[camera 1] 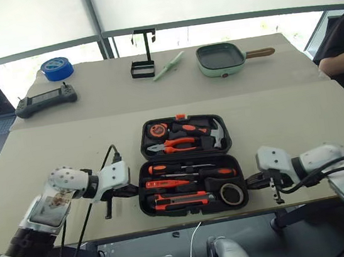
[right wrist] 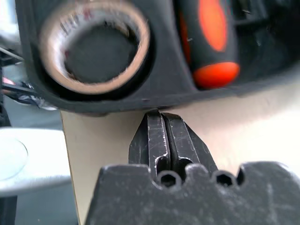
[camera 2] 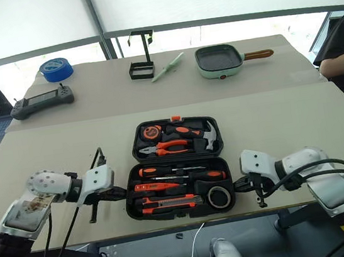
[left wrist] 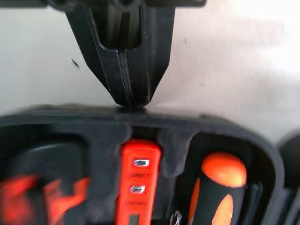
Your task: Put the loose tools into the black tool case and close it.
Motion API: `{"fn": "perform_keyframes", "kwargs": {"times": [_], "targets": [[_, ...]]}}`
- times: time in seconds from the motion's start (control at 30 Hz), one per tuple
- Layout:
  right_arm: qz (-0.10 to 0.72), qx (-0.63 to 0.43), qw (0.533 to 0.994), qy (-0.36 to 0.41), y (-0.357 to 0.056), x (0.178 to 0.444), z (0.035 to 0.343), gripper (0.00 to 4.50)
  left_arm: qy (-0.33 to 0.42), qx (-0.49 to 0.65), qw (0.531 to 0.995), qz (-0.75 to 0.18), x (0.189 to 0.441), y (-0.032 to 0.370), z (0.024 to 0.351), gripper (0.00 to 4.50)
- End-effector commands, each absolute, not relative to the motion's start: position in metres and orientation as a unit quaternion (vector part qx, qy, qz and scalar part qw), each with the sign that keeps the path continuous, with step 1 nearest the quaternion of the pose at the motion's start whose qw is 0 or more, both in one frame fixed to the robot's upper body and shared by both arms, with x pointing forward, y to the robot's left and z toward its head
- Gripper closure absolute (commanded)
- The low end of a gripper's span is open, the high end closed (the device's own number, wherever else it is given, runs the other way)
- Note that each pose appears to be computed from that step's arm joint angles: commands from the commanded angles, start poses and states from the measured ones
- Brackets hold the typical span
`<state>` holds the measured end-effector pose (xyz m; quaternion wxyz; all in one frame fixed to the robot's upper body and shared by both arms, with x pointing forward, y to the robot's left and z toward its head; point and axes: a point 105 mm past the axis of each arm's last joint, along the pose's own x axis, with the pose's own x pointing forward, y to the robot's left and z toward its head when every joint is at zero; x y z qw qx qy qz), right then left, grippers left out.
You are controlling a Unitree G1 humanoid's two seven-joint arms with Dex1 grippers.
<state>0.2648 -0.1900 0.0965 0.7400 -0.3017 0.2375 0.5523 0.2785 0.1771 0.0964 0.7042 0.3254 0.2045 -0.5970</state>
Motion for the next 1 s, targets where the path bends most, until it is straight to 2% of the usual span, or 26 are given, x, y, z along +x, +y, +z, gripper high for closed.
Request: {"fn": "perform_keyframes", "kwargs": {"times": [0.03,0.13,0.27,0.37,0.47,0.67,0.8,0.93,1.0], "targets": [[0.524,-0.320,0.755,0.232,-0.208,0.269,0.107,4.49,0.222,0.347,0.719,-0.559,0.283,0.202,0.100,4.50],[0.511,-0.316,0.767,0.225,-0.211,0.275,0.111,4.49,0.213,0.330,0.746,-0.538,0.294,0.206,0.110,4.50],[0.502,-0.318,0.777,0.207,-0.207,0.288,0.114,4.49,0.180,0.278,0.779,-0.532,0.309,0.186,0.124,4.50],[0.510,-0.318,0.775,0.195,-0.199,0.292,0.114,4.49,0.176,0.235,0.776,-0.558,0.303,0.165,0.123,4.50],[0.540,-0.307,0.762,0.182,-0.183,0.284,0.114,4.49,0.187,0.230,0.749,-0.593,0.285,0.149,0.111,4.50],[0.558,-0.301,0.747,0.201,-0.179,0.264,0.107,4.49,0.207,0.235,0.740,-0.595,0.272,0.155,0.100,4.50],[0.481,-0.331,0.784,0.211,-0.205,0.279,0.102,4.49,0.213,0.242,0.774,-0.545,0.289,0.174,0.102,4.50],[0.399,-0.319,0.830,0.222,-0.237,0.294,0.113,4.49,0.236,0.233,0.809,-0.486,0.304,0.207,0.109,4.50],[0.370,-0.268,0.861,0.223,-0.244,0.298,0.124,3.90,0.253,0.188,0.838,-0.446,0.315,0.221,0.115,3.99]]}}
